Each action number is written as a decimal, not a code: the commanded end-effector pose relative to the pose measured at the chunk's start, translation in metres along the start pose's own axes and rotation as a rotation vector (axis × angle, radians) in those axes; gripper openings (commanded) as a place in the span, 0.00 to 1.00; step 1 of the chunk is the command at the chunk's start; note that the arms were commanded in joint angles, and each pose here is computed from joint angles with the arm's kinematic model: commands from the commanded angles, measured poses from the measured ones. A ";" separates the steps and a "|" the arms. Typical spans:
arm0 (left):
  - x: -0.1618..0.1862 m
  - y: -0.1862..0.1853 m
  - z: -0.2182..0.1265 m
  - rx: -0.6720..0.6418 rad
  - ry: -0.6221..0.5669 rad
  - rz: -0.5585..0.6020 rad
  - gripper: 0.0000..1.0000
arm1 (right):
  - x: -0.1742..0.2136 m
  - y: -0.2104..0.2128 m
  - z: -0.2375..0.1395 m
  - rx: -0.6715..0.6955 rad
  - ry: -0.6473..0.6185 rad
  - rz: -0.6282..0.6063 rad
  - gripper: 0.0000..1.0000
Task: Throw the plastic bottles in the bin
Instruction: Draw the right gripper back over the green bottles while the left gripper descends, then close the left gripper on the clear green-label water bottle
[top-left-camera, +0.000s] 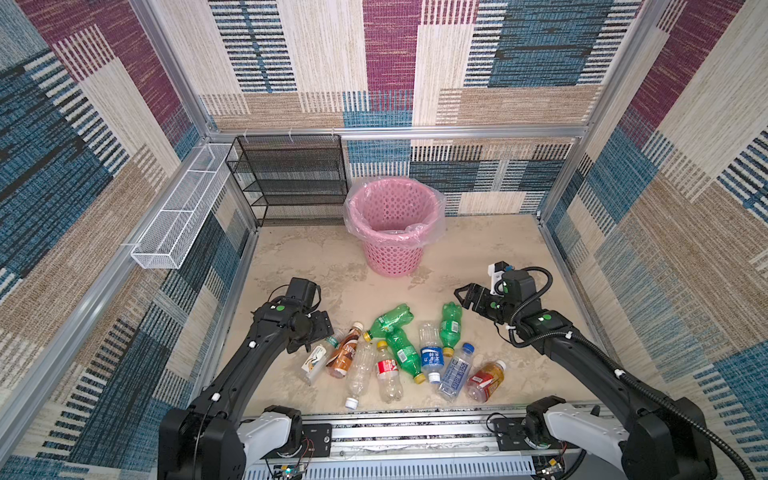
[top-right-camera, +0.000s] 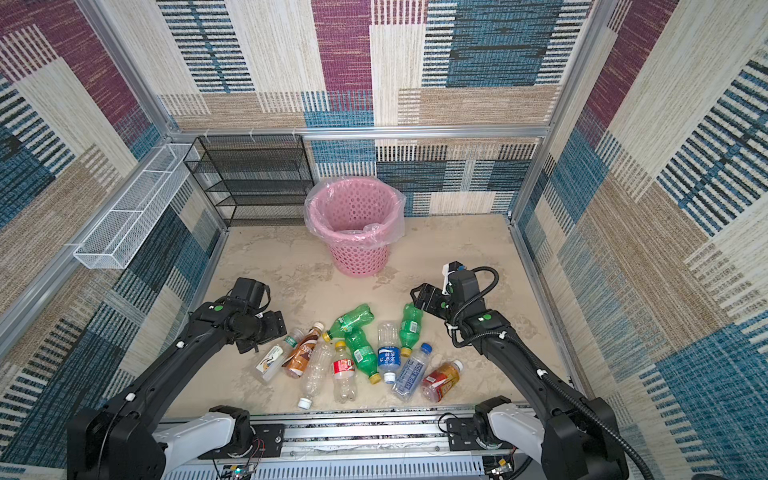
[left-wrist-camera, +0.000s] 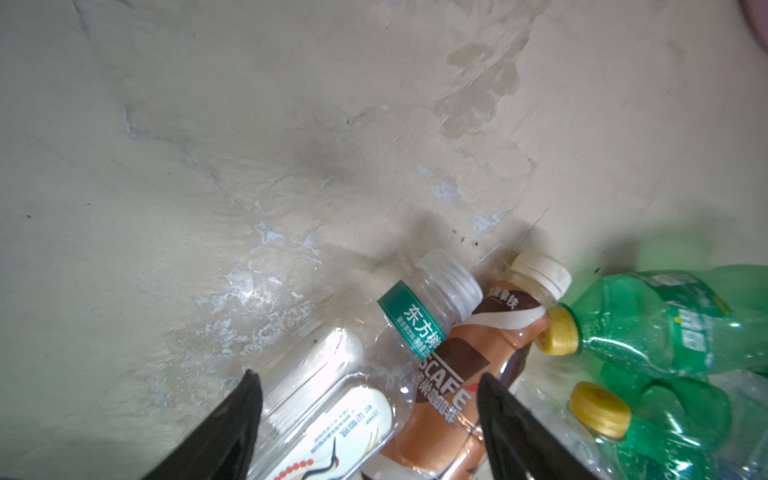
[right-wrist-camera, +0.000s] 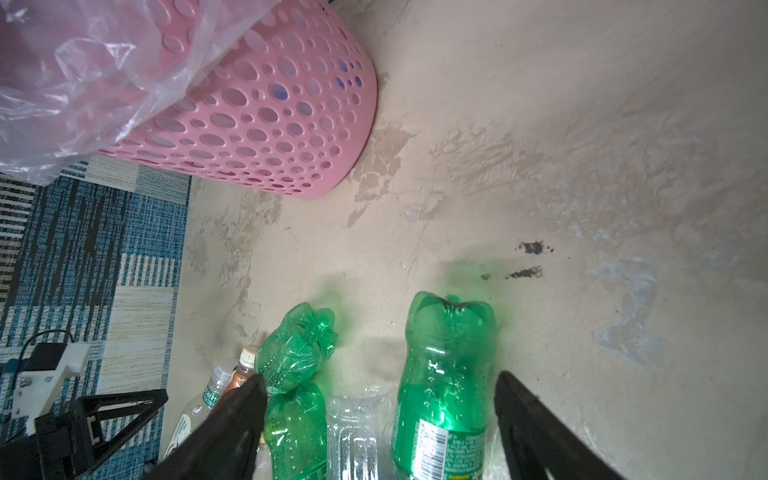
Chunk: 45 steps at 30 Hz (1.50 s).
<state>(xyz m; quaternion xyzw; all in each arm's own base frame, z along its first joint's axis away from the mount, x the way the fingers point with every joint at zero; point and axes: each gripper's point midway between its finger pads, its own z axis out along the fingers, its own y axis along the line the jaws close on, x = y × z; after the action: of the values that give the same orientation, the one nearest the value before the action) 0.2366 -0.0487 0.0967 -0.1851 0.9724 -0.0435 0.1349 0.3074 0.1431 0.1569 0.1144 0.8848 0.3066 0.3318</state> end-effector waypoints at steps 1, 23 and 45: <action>0.014 0.011 0.004 -0.096 0.067 0.014 0.85 | -0.005 0.007 0.000 -0.036 -0.024 -0.003 0.87; 0.044 0.027 0.019 -0.237 0.177 0.045 0.89 | -0.001 0.001 0.002 -0.024 -0.025 -0.009 0.87; 0.057 0.024 0.031 -0.235 0.230 -0.023 0.73 | -0.001 0.000 0.004 -0.020 -0.021 -0.009 0.89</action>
<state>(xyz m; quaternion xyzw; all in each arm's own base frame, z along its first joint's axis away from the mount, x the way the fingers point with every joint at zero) 0.1892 -0.0467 0.0517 -0.1883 0.9806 0.0538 0.0067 0.3062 0.1430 0.1485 0.1137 0.8848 0.3065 0.3321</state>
